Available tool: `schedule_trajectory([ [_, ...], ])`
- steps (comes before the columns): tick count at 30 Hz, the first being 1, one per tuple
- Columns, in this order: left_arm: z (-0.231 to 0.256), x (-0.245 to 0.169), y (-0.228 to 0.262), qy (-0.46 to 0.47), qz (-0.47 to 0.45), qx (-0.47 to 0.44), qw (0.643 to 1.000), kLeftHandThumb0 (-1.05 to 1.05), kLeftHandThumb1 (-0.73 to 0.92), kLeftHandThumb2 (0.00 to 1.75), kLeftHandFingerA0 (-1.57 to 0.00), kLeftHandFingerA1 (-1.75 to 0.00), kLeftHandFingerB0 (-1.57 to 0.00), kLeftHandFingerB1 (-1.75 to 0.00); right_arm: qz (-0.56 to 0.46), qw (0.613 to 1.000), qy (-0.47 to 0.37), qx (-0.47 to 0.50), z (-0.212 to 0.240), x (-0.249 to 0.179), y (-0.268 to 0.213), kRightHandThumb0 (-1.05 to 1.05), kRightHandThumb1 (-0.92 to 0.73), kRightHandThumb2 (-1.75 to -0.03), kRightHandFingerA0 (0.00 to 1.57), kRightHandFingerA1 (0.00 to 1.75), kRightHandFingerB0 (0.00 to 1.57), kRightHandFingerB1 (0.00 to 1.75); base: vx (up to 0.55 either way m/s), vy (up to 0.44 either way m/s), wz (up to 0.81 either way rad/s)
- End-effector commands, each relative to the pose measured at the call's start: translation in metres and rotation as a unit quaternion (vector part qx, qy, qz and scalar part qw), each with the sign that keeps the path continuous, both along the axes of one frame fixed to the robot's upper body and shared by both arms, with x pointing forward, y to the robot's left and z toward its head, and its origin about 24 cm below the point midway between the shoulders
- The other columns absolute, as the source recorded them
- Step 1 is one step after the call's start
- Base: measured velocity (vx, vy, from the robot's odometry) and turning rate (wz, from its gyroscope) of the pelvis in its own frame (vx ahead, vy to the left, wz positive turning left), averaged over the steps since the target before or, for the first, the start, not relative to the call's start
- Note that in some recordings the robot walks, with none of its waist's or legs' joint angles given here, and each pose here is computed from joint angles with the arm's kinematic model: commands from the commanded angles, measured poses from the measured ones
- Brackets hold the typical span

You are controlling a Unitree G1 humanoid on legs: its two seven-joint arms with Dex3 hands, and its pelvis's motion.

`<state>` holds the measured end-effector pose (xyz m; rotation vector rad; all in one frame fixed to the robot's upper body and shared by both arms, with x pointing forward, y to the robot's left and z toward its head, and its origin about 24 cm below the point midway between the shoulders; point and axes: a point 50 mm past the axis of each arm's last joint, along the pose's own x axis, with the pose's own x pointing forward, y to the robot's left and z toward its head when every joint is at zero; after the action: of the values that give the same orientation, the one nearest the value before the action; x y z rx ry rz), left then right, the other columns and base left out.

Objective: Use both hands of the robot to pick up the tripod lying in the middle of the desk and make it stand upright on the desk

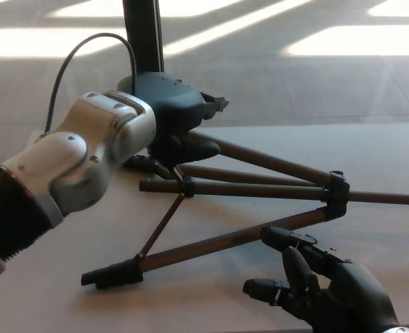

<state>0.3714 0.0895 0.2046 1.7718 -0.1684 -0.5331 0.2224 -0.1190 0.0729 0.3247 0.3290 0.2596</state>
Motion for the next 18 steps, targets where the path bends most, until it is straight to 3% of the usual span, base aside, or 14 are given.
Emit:
schedule_trajectory([
  [1, 0.029, 0.022, -0.042, -0.275, -0.069, 0.296, 0.912, -0.97, 0.53, 1.00, 0.00, -0.15, 0.00, 0.00, -0.075, 0.993, 0.095, 0.009, -0.032, -0.014, -0.013, -0.73, -0.75, -0.62, 0.53, 0.91, 0.47, 0.57, 0.00, 0.000, 0.00],
  [3, 0.033, 0.022, -0.045, -0.291, -0.073, 0.298, 0.906, -0.99, 0.57, 0.98, 0.00, -0.12, -0.13, -0.02, -0.076, 0.993, 0.092, 0.004, -0.032, -0.016, -0.013, -0.72, -0.77, -0.63, 0.51, 0.91, 0.46, 0.56, 0.00, 0.000, 0.00],
  [4, 0.035, 0.023, -0.046, -0.297, -0.074, 0.299, 0.904, -0.95, 0.55, 0.98, 0.00, -0.16, -0.11, -0.08, -0.075, 0.993, 0.093, 0.004, -0.032, -0.016, -0.013, -0.72, -0.77, -0.62, 0.50, 0.92, 0.46, 0.56, 0.00, 0.000, 0.00],
  [7, 0.037, 0.026, -0.046, -0.308, -0.066, 0.300, 0.901, -0.96, 0.55, 0.97, 0.00, -0.13, -0.13, -0.03, -0.080, 0.992, 0.093, 0.019, -0.032, -0.017, -0.012, -0.70, -0.77, -0.63, 0.48, 0.91, 0.46, 0.54, 0.00, 0.000, 0.00],
  [8, 0.036, 0.027, -0.046, -0.308, -0.065, 0.293, 0.903, -0.93, 0.54, 0.95, 0.00, -0.15, -0.12, -0.10, -0.077, 0.993, 0.092, 0.019, -0.032, -0.017, -0.011, -0.71, -0.78, -0.63, 0.47, 0.91, 0.44, 0.54, 0.00, 0.000, 0.00],
  [9, 0.033, 0.028, -0.045, -0.311, -0.067, 0.283, 0.905, -0.82, 0.60, 0.60, 0.00, -0.16, 0.00, -0.33, -0.076, 0.993, 0.091, 0.015, -0.032, -0.018, -0.011, -0.71, -0.78, -0.63, 0.48, 0.90, 0.45, 0.53, 0.00, 0.000, 0.00],
  [10, 0.031, 0.028, -0.045, -0.310, -0.068, 0.282, 0.906, -0.88, 0.50, 0.89, 0.00, -0.14, -0.10, -0.22, -0.076, 0.993, 0.092, 0.013, -0.032, -0.019, -0.011, -0.72, -0.77, -0.63, 0.48, 0.89, 0.45, 0.54, 0.00, 0.000, 0.00],
  [12, 0.029, 0.029, -0.044, -0.311, -0.067, 0.278, 0.906, -0.84, 0.47, 0.85, 0.00, -0.14, -0.03, -0.26, -0.075, 0.993, 0.091, 0.013, -0.032, -0.018, -0.010, -0.72, -0.77, -0.63, 0.49, 0.90, 0.45, 0.53, 0.00, 0.000, 0.00],
  [13, 0.024, 0.029, -0.044, -0.316, -0.069, 0.281, 0.904, -0.68, 0.57, 0.60, 0.00, -0.37, -0.08, -0.35, -0.075, 0.993, 0.091, 0.012, -0.033, -0.019, -0.010, -0.71, -0.78, -0.63, 0.48, 0.88, 0.45, 0.53, 0.00, 0.000, 0.00],
  [14, 0.023, 0.029, -0.044, -0.319, -0.071, 0.284, 0.902, -0.68, 0.57, 0.60, 0.00, -0.37, -0.08, -0.35, -0.074, 0.993, 0.090, 0.013, -0.033, -0.019, -0.009, -0.71, -0.78, -0.63, 0.48, 0.88, 0.45, 0.53, 0.00, 0.000, 0.00],
  [15, 0.020, 0.029, -0.044, -0.319, -0.069, 0.292, 0.899, -0.79, 0.47, 0.88, -0.02, -0.33, -0.04, -0.39, -0.075, 0.993, 0.090, 0.013, -0.033, -0.019, -0.009, -0.71, -0.77, -0.63, 0.50, 0.88, 0.46, 0.53, 0.00, 0.000, 0.00],
  [18, 0.010, 0.028, -0.045, -0.321, -0.070, 0.314, 0.891, -0.73, 0.42, 0.82, -0.02, -0.39, -0.07, -0.38, -0.077, 0.993, 0.091, 0.016, -0.033, -0.018, -0.009, -0.72, -0.76, -0.63, 0.50, 0.88, 0.47, 0.53, 0.00, 0.000, 0.00],
])
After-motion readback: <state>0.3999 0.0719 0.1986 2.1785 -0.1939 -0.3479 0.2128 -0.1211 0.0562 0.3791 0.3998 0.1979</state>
